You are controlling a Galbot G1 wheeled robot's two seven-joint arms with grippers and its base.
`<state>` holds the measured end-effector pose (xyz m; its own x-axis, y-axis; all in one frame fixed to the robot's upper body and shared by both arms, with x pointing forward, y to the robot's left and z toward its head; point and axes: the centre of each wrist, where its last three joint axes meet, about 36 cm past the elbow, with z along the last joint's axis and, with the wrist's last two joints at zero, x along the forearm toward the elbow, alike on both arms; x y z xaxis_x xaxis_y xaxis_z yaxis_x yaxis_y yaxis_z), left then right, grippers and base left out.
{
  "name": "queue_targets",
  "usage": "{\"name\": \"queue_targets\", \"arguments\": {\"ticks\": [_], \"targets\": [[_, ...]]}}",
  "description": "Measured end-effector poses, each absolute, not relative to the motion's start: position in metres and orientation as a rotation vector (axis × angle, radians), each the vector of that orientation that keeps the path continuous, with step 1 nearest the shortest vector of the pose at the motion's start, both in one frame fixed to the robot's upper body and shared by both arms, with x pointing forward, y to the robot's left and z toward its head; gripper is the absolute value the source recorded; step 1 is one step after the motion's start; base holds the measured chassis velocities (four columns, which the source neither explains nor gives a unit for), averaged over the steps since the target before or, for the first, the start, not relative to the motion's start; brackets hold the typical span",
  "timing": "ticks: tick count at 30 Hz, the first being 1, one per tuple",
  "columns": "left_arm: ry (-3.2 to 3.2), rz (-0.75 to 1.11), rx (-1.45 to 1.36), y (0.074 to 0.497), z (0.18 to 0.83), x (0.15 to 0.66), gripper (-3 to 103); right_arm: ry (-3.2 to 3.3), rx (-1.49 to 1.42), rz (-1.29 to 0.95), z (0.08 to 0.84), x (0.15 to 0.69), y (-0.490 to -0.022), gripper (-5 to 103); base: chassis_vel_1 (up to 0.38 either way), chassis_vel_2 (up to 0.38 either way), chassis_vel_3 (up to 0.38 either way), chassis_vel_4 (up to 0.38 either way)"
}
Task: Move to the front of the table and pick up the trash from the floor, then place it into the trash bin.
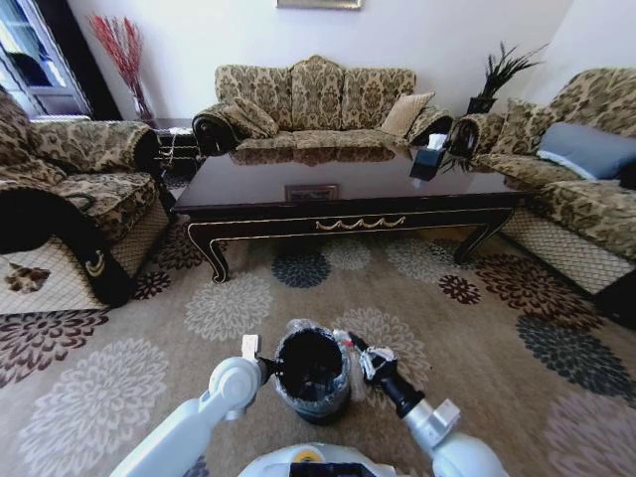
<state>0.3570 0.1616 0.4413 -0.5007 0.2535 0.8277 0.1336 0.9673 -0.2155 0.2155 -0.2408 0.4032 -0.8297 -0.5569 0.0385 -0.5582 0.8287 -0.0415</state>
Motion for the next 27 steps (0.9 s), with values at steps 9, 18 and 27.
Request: {"name": "queue_targets", "arguments": {"ticks": [9, 18, 27], "targets": [[-2.106, 0.137, -0.258, 0.162, 0.441, 0.354, 0, -2.954, 0.923, 0.032, 0.396, 0.2, -0.22, 0, 0.0, 0.0, 0.0, 0.0], [-2.101, 0.137, -0.26, 0.161, 0.44, 0.351, 0, -2.941, 0.931, 0.043, 0.392, 0.193, -0.214, 8, 0.0, 0.0, 0.0, 0.0], [-2.096, 0.132, -0.256, 0.162, 0.439, 0.349, 0, -2.941, 0.924, 0.038, 0.392, 0.193, -0.214, 46, 0.0, 0.0, 0.0, 0.0]]}}
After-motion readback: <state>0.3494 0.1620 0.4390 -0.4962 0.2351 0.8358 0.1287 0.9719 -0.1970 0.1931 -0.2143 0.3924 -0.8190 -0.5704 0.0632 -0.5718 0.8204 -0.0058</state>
